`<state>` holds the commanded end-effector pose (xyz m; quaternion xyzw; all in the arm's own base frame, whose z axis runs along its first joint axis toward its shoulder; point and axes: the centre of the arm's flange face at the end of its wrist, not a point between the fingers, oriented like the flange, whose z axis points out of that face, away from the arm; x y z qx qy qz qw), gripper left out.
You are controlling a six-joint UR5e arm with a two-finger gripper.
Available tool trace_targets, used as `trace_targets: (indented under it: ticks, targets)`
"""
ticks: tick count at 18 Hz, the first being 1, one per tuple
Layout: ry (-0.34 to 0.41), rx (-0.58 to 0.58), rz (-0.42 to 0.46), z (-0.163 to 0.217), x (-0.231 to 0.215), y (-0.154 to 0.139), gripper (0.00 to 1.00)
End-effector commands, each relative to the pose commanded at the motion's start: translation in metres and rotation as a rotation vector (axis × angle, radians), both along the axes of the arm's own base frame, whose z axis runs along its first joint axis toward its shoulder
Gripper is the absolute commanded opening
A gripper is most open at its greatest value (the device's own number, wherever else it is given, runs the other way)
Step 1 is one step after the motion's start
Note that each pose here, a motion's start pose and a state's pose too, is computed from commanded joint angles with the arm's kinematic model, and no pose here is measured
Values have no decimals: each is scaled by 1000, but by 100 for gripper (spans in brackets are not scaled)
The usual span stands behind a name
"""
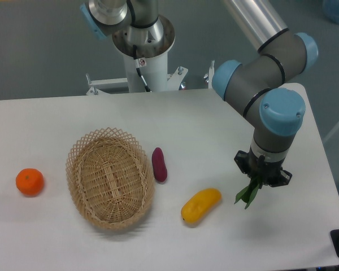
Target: Place the green vegetable on the table
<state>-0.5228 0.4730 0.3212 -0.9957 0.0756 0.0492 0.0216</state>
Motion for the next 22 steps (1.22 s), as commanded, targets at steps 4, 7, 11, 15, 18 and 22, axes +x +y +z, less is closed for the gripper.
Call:
trace_targets:
  ticks: [4,7,11,15,18,22]
  targets:
    - [-2,8,2,0,2,0,23]
    - [-9,15,-5,6,18,-16,23]
    - [-41,11,-81,-3,54,-36,23]
    - [-28,5,-196,-55,106,-69,24]
    - [-33,-6,-258,-71,130,-92,25]
    - [-43,-14,-283,-71,155,-100,27]
